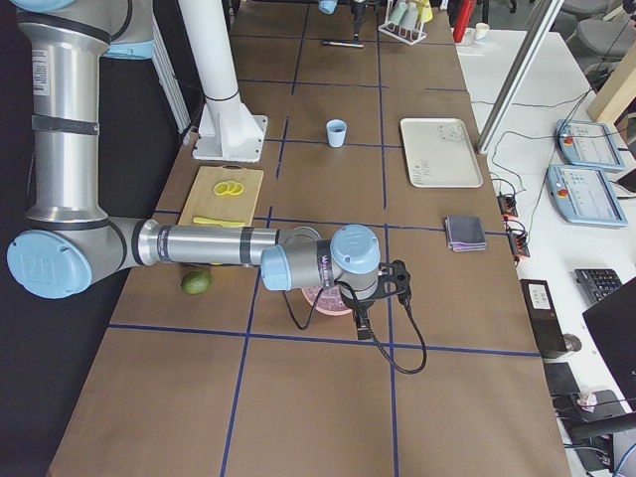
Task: Mash ice and strawberries in cup
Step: 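Grasp the metal pestle upright with the left gripper and lift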
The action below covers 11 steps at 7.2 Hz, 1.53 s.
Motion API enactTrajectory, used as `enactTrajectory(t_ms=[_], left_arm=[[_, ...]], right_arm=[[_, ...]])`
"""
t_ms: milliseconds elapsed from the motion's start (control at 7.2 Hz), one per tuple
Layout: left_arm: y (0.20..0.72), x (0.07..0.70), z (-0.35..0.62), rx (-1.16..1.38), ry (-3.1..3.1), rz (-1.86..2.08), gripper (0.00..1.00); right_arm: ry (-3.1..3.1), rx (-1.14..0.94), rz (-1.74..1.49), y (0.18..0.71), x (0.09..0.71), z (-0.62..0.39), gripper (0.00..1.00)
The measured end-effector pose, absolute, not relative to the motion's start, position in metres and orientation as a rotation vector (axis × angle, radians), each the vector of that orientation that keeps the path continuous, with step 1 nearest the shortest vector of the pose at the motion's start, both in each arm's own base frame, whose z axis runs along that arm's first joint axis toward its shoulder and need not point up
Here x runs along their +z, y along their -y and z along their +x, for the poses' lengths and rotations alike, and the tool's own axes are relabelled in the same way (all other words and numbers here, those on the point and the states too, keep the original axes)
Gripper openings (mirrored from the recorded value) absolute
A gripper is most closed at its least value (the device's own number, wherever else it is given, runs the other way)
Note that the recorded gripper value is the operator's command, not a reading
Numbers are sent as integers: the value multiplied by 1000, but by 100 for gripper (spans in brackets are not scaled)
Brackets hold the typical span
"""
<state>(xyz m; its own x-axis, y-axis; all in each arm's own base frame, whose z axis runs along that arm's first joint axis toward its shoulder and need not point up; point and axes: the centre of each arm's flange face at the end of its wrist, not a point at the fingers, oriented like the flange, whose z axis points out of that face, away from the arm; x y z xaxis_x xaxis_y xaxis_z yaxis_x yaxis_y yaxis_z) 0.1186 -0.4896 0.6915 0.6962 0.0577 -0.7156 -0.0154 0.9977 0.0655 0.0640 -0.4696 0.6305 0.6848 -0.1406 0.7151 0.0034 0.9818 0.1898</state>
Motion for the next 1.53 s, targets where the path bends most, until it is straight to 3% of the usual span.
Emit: enactTrajectory(t_ms=[694, 833, 1250, 1389, 1528], left_arm=[[475, 711, 153, 96, -786, -8, 100], [474, 712, 154, 99, -785, -11, 92], [474, 711, 155, 104, -786, -8, 23], [475, 711, 155, 105, -786, -7, 7], [475, 711, 155, 107, -786, -6, 0]], right_arm=[[808, -82, 177, 470, 632, 64, 99], [808, -82, 178, 470, 632, 64, 99], [807, -83, 178, 470, 632, 64, 99], [807, -84, 179, 470, 632, 64, 99], [807, -85, 179, 471, 632, 64, 99]])
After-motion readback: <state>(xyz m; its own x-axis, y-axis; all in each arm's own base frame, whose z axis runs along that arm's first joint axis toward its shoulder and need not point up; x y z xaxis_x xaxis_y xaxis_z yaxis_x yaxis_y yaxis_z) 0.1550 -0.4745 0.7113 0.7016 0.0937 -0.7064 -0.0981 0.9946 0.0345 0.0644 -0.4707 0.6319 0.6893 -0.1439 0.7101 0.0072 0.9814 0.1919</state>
